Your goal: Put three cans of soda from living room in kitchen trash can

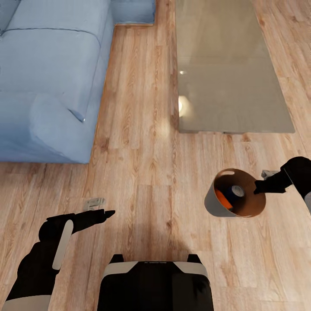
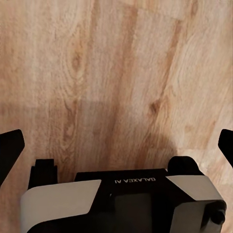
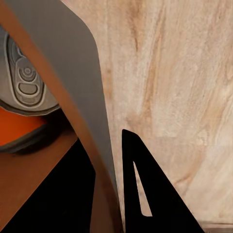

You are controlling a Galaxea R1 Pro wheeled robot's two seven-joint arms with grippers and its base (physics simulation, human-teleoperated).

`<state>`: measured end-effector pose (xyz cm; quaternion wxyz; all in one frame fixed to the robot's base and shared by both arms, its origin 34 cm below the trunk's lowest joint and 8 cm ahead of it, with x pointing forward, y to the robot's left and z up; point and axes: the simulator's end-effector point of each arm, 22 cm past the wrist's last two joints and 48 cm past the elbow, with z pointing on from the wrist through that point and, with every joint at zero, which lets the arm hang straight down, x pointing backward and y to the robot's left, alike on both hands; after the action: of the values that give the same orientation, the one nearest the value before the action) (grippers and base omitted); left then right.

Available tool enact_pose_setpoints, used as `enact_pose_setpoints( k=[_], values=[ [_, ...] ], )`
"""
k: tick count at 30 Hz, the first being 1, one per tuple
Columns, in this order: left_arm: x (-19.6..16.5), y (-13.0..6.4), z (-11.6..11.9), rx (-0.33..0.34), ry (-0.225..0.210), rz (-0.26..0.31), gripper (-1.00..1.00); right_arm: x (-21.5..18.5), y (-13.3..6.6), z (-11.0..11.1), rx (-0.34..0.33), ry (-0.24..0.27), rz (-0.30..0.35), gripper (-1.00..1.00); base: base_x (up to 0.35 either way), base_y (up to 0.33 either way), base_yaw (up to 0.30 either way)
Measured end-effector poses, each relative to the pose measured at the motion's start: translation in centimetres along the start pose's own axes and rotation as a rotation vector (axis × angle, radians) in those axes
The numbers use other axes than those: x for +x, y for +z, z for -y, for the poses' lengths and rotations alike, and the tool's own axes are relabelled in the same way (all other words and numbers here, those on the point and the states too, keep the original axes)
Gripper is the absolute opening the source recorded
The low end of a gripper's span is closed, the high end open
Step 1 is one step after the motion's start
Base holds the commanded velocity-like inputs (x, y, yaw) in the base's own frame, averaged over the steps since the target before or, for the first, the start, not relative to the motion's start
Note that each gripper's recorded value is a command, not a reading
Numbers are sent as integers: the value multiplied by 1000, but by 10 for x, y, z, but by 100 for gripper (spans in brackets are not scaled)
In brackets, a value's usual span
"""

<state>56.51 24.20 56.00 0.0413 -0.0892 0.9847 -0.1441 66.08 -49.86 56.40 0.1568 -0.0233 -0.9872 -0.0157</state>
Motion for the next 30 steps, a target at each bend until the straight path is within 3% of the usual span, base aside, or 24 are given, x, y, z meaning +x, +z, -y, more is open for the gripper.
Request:
enact_pose_setpoints(
  k=[6,21,30],
  values=[
    [-3,-3,1,-2,2,8,100,-1,-6,7,31,-16,0,-100,0,0,0],
    [-8,-8,2,-3,6,19,100,-3,-14,5,17,-5,13,-100,0,0,0],
    [-8,4,-2,-7,5,17,100,-8,-4,7,22,-7,13,-100,0,0,0]
  ],
)
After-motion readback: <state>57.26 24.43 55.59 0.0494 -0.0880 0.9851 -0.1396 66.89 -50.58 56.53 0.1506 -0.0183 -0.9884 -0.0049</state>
